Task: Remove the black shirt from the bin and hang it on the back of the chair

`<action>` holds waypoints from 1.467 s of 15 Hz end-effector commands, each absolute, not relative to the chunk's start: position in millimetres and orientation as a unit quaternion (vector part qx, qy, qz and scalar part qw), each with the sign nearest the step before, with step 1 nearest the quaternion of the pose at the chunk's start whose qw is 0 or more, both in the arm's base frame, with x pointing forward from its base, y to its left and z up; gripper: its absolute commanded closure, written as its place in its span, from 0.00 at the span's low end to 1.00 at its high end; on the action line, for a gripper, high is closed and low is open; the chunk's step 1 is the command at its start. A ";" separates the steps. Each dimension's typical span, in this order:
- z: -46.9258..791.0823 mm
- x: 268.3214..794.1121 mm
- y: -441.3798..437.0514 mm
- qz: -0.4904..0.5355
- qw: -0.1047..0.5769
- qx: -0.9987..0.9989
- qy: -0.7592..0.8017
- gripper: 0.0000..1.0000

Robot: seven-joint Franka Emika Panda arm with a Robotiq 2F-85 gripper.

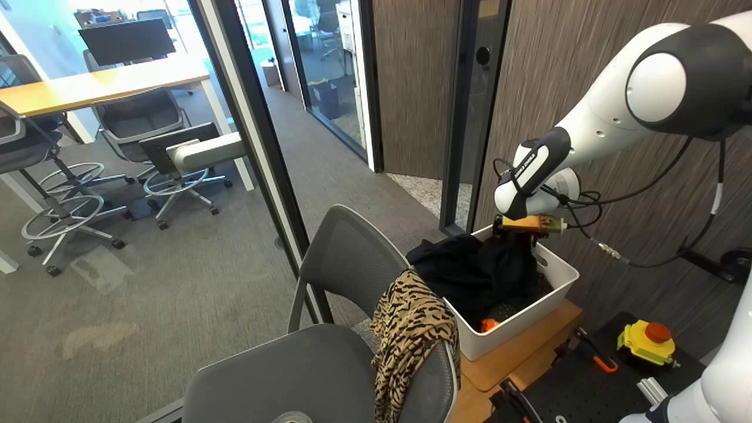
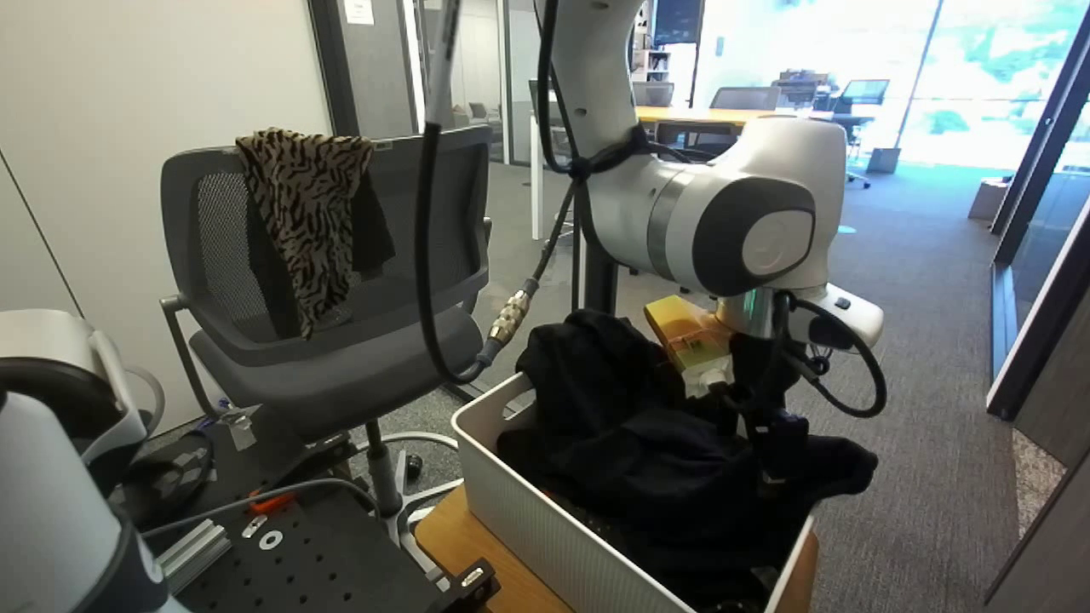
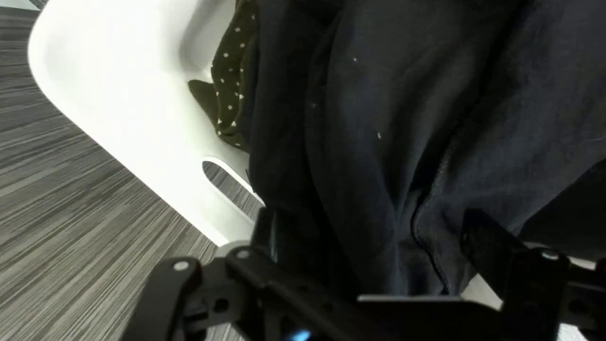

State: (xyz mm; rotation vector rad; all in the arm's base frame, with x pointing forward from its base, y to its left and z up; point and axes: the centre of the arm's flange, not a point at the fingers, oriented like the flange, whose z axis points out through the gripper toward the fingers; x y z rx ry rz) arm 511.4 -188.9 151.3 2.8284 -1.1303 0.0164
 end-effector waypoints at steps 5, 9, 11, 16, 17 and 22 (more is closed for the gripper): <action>128.8 527.7 -203.6 0.001 0.030 0.930 -0.367 0.00; 127.2 528.9 -205.9 0.001 0.031 0.930 -0.367 0.00; 127.4 529.2 -206.1 0.001 0.032 0.930 -0.367 0.00; 126.8 530.5 -205.7 0.001 0.032 0.931 -0.364 0.00; 126.8 530.5 -205.6 0.000 0.032 0.931 -0.363 0.00; 126.5 531.0 -205.2 0.002 0.035 0.931 -0.362 0.00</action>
